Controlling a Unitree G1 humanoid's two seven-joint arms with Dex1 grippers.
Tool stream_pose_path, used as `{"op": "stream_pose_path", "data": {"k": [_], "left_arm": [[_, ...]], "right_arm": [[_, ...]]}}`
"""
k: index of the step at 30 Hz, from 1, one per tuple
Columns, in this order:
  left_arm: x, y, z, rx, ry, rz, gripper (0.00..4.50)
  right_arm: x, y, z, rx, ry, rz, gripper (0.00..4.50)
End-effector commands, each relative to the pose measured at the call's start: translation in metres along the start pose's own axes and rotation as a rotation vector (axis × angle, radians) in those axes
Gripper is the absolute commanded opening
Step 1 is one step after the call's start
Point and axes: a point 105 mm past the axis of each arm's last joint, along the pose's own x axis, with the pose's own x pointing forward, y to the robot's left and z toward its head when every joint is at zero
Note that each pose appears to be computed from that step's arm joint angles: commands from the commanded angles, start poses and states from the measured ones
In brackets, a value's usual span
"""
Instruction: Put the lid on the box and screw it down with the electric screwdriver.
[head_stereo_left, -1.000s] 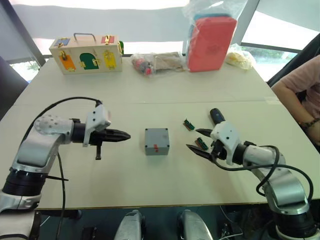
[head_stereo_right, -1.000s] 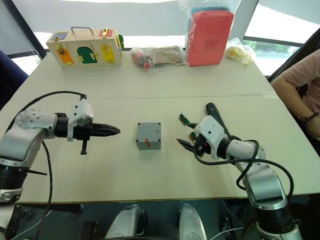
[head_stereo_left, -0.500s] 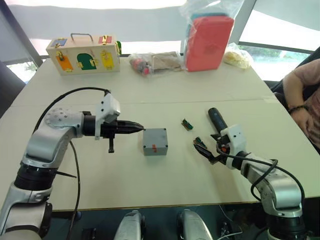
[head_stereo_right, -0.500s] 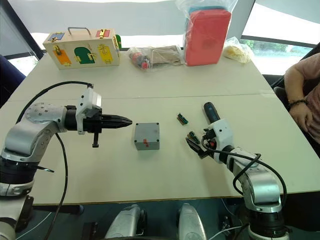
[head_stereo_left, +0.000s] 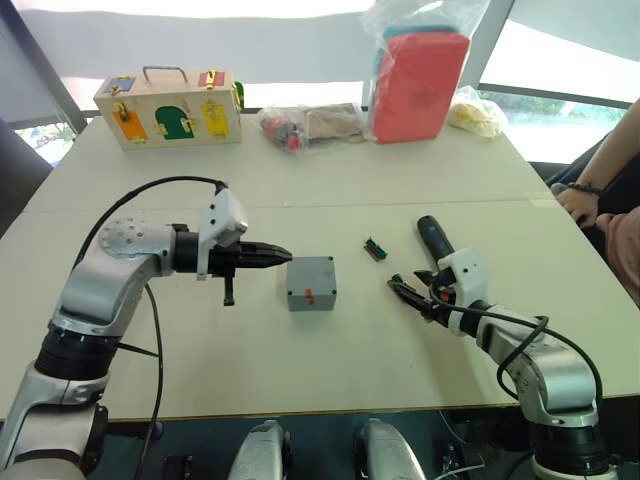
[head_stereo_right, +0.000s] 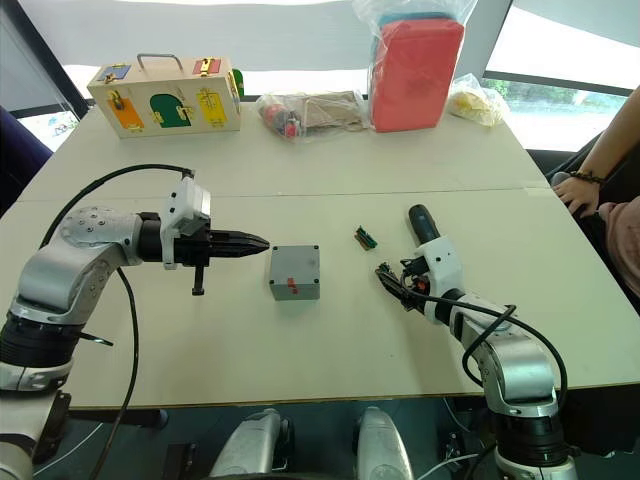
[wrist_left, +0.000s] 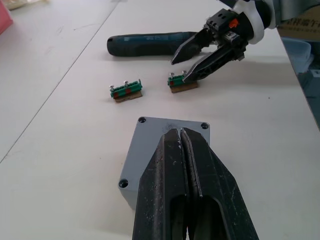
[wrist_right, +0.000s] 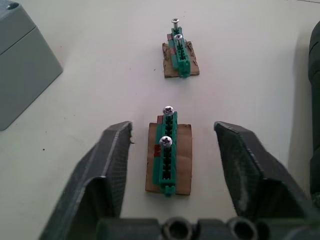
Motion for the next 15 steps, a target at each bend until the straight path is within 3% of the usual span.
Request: {"op": "stream_pose_path", "data": {"k": [1, 4, 9, 15], "left_arm": [[-0.002, 0.002, 0.011, 0.050, -0.017, 0.012, 0.00], [-0.002, 0.003, 0.011, 0.052, -0.017, 0.015, 0.00], [-0.002, 0.003, 0.010, 0.049, -0.017, 0.019, 0.00], [-0.004, 0.004, 0.007, 0.050, -0.011, 0.032, 0.00]], "right_arm": [[-0.002, 0.000, 0.012, -0.026, -0.043, 0.000, 1.15], [-0.002, -0.002, 0.010, -0.035, -0.030, -0.005, 0.06], [-0.005, -0.006, 0.015, -0.040, -0.036, -0.013, 0.06], [-0.013, -0.005, 0.041, -0.048, -0.120, 0.012, 0.06]]}}
